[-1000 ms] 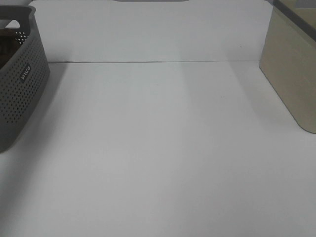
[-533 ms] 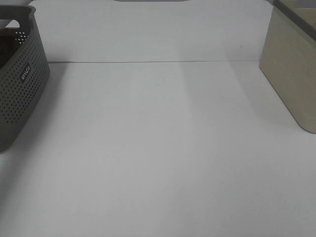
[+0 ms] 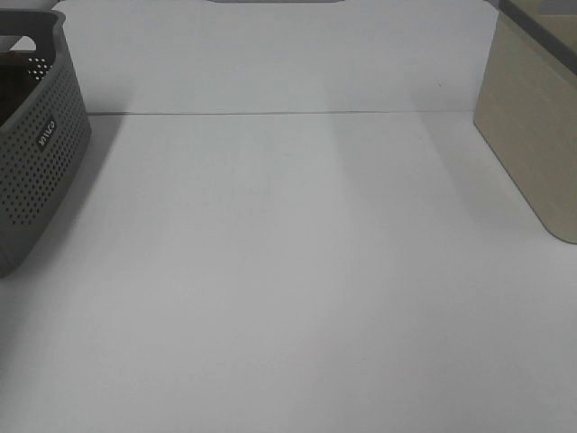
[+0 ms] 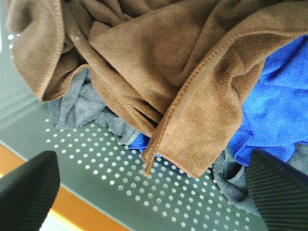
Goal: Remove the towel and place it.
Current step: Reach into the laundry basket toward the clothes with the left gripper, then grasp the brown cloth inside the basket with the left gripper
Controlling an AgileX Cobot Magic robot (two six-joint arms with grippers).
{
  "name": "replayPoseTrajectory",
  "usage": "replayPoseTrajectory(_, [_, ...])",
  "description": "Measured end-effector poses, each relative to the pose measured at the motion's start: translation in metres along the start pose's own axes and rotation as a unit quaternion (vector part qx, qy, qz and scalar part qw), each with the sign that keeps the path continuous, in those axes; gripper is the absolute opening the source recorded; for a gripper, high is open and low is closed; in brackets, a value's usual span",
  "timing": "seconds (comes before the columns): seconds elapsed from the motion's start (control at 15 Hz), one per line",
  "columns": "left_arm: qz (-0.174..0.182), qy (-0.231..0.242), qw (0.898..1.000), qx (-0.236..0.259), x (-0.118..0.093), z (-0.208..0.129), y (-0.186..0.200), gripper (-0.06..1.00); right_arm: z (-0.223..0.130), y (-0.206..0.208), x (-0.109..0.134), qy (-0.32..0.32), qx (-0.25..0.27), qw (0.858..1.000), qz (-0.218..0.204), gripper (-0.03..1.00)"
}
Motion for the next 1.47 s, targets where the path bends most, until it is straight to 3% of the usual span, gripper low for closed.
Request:
replayPoseTrajectory(0.33, [-0.053,-0.013,0.998,-0.017,-0.014,0.015,-0.052,0.98,0.0,0.0,0.0,0.0,0.0,1.0,0.0,0.75])
replayPoseTrajectory(0.53, [-0.062,-0.015,0.998,-0.017,-0.017,0.017,-0.061,0.96,0.0,0.0,0.0,0.0,0.0,1.0,0.0,0.75])
replayPoseTrajectory(0.87, [-0.065,-0.004,0.998,-0.015,-0.018,0.006,-0.063,0.66,0.0,0.0,0.0,0.0,0.0,1.0,0.0,0.75])
replayPoseTrajectory(1.2, [-0.065,0.017,0.998,-0.018,-0.018,0.007,-0.063,0.08,0.0,0.0,0.0,0.0,0.0,1.0,0.0,0.75])
replayPoseTrajectory(1.47, [-0.064,0.043,0.997,-0.022,-0.018,0.009,-0.063,0.0,0.0,0.0,0.0,0.0,0.0,1.0,0.0,0.75])
Point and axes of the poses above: a point on each arm's last joint axis where the gripper is mounted, y pointing back along that axis away from the gripper, x along the wrist's bending axis when the last joint is at zero, z = x × y, the point moved 9 cm from there along -y, pointing out along that axis toward the gripper, and after that the axes turned 15 degrees about -y, right-handed, at the moved point
